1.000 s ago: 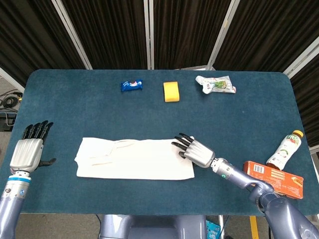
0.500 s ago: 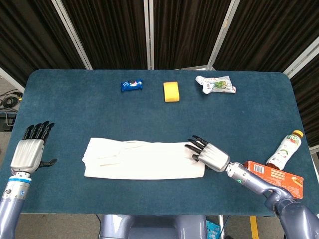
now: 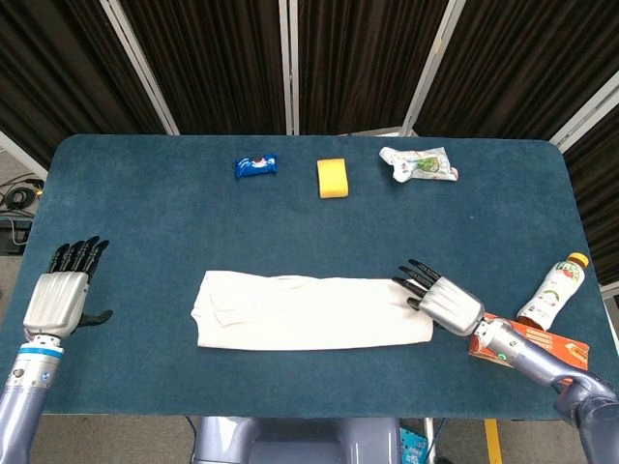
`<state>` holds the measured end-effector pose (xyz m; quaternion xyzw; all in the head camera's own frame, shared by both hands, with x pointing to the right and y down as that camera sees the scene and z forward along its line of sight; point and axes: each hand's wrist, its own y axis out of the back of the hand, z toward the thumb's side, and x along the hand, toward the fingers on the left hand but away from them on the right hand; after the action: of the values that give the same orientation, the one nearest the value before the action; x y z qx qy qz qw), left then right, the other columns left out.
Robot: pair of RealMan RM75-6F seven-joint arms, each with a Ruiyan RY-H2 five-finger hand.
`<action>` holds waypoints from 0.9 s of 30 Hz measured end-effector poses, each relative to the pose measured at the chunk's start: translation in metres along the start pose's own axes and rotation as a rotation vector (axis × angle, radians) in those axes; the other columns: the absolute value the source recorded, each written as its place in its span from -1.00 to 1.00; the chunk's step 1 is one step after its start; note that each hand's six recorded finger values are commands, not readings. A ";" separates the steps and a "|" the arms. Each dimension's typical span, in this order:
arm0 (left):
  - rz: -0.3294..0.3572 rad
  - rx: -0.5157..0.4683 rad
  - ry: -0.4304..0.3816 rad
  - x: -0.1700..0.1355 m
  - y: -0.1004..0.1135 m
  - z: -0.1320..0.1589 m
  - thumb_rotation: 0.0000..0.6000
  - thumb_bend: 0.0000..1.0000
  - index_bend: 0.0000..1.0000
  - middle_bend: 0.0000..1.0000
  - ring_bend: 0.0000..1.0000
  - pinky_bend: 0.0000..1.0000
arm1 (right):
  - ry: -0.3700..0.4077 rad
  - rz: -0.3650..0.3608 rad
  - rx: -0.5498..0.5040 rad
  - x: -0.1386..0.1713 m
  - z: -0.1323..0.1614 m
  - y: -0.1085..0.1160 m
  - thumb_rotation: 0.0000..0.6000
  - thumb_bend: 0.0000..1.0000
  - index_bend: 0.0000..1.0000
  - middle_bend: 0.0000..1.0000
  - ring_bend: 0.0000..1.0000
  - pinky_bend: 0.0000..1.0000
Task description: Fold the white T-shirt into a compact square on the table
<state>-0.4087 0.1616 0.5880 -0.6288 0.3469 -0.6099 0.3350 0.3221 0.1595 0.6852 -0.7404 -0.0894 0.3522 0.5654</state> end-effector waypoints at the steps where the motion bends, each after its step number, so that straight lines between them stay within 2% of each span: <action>1: -0.001 -0.001 -0.001 0.000 0.000 0.000 1.00 -0.90 -1.00 -1.00 -1.00 -1.00 | -0.005 0.002 0.007 0.003 -0.002 0.001 1.00 -0.24 0.39 -0.72 -1.00 -1.00; 9: -0.003 -0.011 0.000 -0.001 0.001 -0.001 1.00 -0.90 -1.00 -1.00 -1.00 -1.00 | -0.013 0.014 0.044 0.014 -0.006 0.006 1.00 -0.24 0.39 -0.71 -1.00 -1.00; 14: -0.008 -0.020 -0.003 -0.002 0.002 -0.002 1.00 -0.90 -1.00 -1.00 -1.00 -1.00 | -0.001 0.006 0.039 0.010 0.000 0.012 1.00 -0.24 0.40 -0.71 -1.00 -1.00; 20: -0.016 -0.020 -0.008 -0.002 0.001 -0.002 1.00 -0.90 -1.00 -1.00 -1.00 -1.00 | 0.025 -0.019 0.019 -0.016 0.017 0.024 1.00 -0.24 0.40 -0.71 -1.00 -1.00; 27: -0.020 -0.029 -0.003 -0.001 0.001 -0.004 1.00 -0.90 -1.00 -1.00 -1.00 -1.00 | 0.052 -0.030 -0.010 -0.070 0.045 0.044 1.00 -0.24 0.40 -0.71 -1.00 -1.00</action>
<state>-0.4128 0.1614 0.5865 -0.6377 0.3489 -0.6074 0.3204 0.2307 0.1419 0.6704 -0.7507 -0.0876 0.3238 0.5691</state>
